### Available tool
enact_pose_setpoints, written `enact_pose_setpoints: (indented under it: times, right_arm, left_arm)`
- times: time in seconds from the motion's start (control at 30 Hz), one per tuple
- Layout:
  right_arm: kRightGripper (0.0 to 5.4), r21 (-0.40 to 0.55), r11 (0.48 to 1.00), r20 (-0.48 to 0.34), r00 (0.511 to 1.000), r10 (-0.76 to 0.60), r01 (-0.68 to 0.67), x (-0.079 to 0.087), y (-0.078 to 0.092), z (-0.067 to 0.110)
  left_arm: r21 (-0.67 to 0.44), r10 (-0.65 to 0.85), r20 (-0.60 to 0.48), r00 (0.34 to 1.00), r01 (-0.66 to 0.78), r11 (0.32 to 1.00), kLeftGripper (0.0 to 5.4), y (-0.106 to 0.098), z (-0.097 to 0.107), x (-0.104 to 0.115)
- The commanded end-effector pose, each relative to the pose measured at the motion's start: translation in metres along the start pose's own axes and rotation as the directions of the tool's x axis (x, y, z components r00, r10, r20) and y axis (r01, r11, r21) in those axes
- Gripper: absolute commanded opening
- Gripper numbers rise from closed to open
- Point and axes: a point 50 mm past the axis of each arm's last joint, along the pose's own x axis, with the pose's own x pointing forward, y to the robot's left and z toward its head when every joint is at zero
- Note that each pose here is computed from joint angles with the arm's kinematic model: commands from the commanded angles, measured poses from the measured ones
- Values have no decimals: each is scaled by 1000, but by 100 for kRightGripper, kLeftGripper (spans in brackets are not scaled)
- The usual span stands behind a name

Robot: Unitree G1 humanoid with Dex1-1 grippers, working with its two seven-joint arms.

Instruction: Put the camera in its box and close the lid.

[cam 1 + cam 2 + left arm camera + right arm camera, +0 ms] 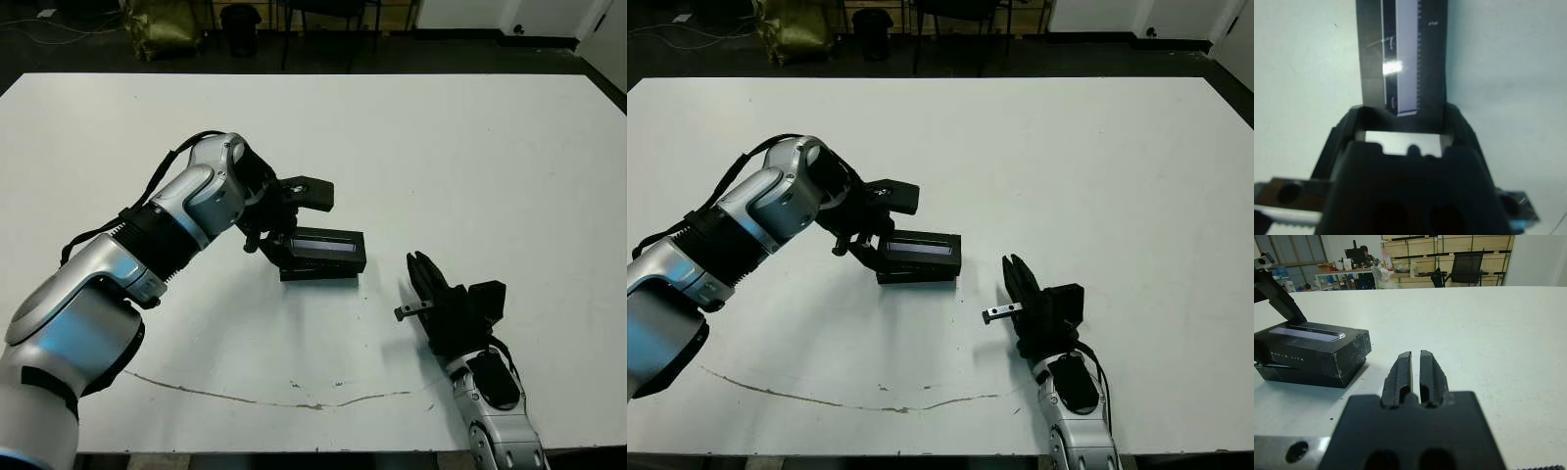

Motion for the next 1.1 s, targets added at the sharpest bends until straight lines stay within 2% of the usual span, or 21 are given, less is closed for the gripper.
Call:
enact_pose_setpoints:
  times: [0.03, 0.27, 0.73, 0.87, 1.1]
  right_arm:
    - [0, 17, 1000, -25, 1000, -3, 4, -3, -3, -6]
    - [0, 12, 1000, -27, 1000, -10, 10, -4, -3, -6]
    - [0, 15, 1000, -18, 1000, -6, 6, -3, -3, -6]
    - [0, -13, 1000, -17, 1000, -17, 17, -3, -3, -5]
    - [0, -1, 1000, -23, 1000, -15, 15, -4, -4, -6]
  left_arm:
    - [-33, -43, -53, 998, 42, 999, 226, -6, -13, 11]
    - [-37, -57, -82, 995, 54, 998, 226, -8, -13, 13]
    - [-117, -96, -69, 993, 88, 989, 226, -15, -21, 17]
    - [-96, -102, -59, 993, 96, 991, 226, -17, -21, 18]
    - [-130, -127, -52, 991, 120, 984, 226, -17, -20, 19]
